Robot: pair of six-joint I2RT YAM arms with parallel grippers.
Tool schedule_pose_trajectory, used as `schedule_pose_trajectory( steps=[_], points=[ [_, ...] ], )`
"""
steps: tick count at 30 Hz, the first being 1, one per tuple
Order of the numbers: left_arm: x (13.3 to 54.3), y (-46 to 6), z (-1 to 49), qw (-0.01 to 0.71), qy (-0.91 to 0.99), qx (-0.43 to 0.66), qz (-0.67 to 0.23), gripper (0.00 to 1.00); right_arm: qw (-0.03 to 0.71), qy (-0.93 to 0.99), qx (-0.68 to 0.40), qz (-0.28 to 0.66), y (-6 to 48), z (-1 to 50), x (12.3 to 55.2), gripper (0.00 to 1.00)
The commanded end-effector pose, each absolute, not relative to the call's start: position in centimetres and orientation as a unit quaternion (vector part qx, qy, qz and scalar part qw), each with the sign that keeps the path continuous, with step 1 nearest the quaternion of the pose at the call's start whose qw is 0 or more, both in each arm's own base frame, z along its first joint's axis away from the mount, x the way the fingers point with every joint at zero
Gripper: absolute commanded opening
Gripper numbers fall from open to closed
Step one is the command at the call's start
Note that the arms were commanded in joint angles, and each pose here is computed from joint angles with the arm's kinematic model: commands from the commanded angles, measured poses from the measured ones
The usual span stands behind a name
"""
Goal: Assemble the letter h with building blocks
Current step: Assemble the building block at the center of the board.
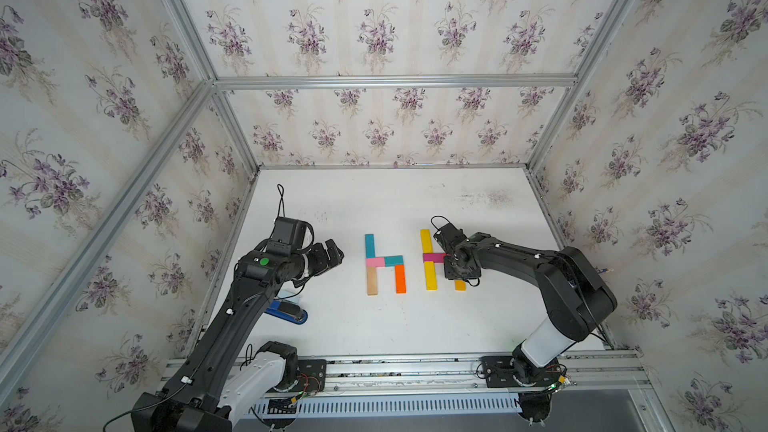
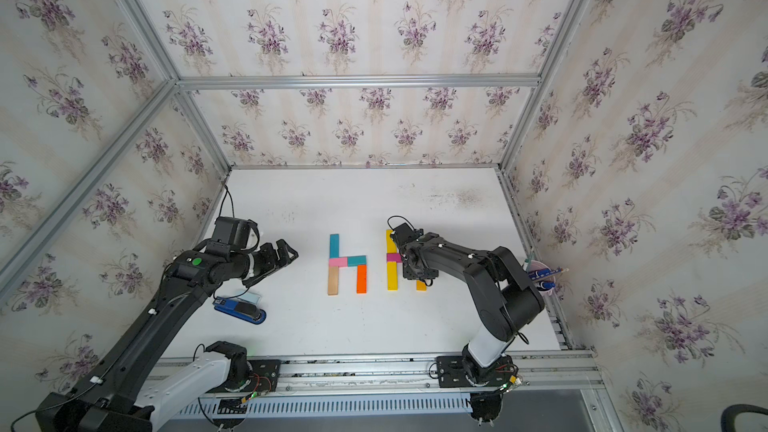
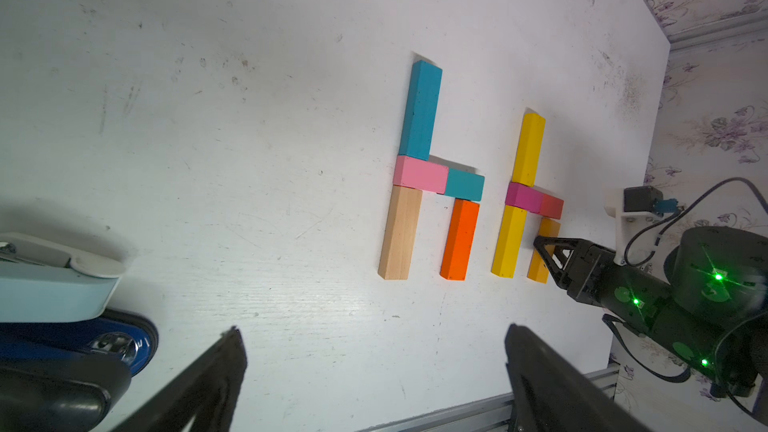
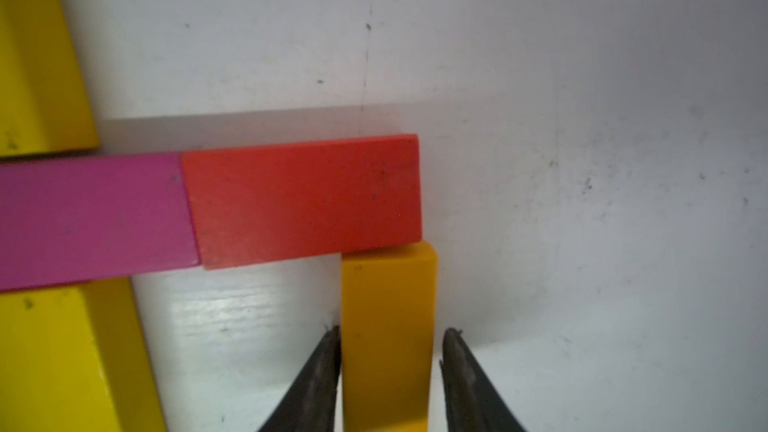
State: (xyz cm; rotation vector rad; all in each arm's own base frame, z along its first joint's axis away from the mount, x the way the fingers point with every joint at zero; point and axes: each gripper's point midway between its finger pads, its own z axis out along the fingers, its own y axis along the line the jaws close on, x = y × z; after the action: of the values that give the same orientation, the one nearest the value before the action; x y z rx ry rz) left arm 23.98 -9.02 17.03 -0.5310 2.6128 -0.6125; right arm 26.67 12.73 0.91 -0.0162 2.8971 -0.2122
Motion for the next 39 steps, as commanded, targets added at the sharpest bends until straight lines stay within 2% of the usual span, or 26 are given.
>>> schedule_pose_trajectory(
  steps=[1, 7, 31, 35, 39],
  points=[
    [24.26, -9.05, 17.46, 0.208, 0.934, -0.187, -0.221, 0.99, 0.085, 0.994, -0.018, -0.061, 13.02, -0.17, 25.29, 0.40],
    [24.35, -9.06, 17.39, 0.207, 0.935, -0.186, -0.220, 0.99, 0.081, 0.995, -0.021, -0.061, 13.02, -0.39, 25.16, 0.33],
    [24.08, -8.97, 16.93, 0.204, 0.936, -0.188, -0.218, 0.99, 0.077, 0.995, -0.025, -0.060, 13.16, -0.64, 24.81, 0.32],
    [24.03, -8.94, 16.82, 0.204, 0.936, -0.189, -0.217, 0.99, 0.078, 0.995, -0.024, -0.057, 13.24, -0.56, 24.84, 0.36],
    [24.01, -8.98, 16.78, 0.203, 0.936, -0.188, -0.218, 0.99, 0.079, 0.995, -0.023, -0.060, 13.14, -0.54, 24.89, 0.53]
  ],
)
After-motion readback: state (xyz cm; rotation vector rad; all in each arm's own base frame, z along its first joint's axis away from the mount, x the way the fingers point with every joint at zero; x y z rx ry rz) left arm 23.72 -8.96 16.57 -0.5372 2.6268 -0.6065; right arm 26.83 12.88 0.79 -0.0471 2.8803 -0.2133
